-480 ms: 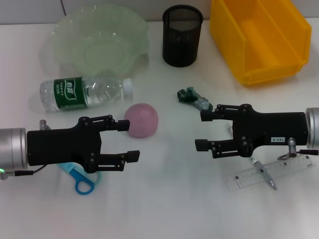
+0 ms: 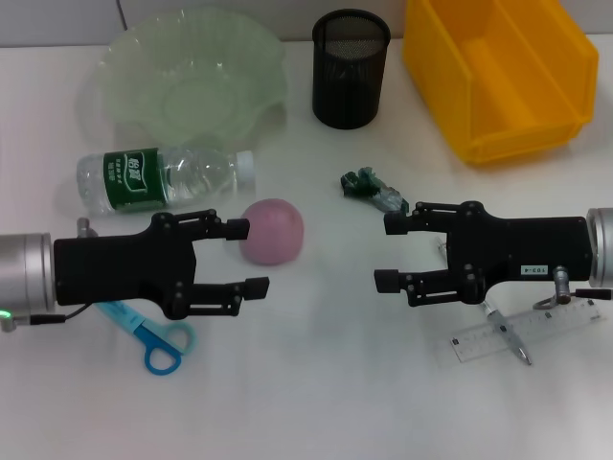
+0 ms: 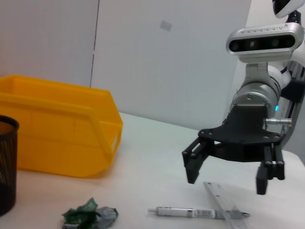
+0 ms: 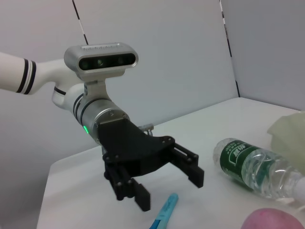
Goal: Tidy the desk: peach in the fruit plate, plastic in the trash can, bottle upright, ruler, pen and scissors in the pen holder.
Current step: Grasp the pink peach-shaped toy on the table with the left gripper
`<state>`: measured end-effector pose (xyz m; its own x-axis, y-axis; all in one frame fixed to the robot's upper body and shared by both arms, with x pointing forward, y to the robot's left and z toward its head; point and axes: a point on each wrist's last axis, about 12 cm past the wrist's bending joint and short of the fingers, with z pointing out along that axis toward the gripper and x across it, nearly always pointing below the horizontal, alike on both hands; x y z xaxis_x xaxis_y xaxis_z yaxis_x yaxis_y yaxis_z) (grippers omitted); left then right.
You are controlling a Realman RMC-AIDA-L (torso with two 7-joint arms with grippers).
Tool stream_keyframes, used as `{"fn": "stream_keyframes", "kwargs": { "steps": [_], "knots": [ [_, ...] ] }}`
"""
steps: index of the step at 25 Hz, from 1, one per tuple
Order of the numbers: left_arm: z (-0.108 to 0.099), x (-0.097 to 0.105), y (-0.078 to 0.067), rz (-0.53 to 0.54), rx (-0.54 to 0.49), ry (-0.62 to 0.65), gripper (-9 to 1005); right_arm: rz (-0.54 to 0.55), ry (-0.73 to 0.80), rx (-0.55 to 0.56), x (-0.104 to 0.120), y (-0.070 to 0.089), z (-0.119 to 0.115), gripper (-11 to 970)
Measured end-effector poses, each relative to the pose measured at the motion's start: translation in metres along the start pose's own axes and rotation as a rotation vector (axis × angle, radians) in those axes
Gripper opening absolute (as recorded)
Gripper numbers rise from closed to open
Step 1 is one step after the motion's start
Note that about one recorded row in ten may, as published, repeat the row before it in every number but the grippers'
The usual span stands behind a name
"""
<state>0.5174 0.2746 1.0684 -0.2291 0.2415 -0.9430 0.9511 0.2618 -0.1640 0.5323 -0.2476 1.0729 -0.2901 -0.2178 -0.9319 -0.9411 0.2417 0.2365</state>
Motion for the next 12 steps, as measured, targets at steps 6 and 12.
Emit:
{"fn": "stream_keyframes", "kwargs": {
  "steps": [6,12],
  "knots": [
    [0.010,-0.011,0.011,0.038,-0.020,0.013,803,0.010,0.002,0.010,0.004,0.001,-0.003,823],
    [0.040,-0.021,0.030,0.103,-0.063,0.119,803,0.020,-0.002,0.025,0.007,0.002,-0.009,822]
  ]
}}
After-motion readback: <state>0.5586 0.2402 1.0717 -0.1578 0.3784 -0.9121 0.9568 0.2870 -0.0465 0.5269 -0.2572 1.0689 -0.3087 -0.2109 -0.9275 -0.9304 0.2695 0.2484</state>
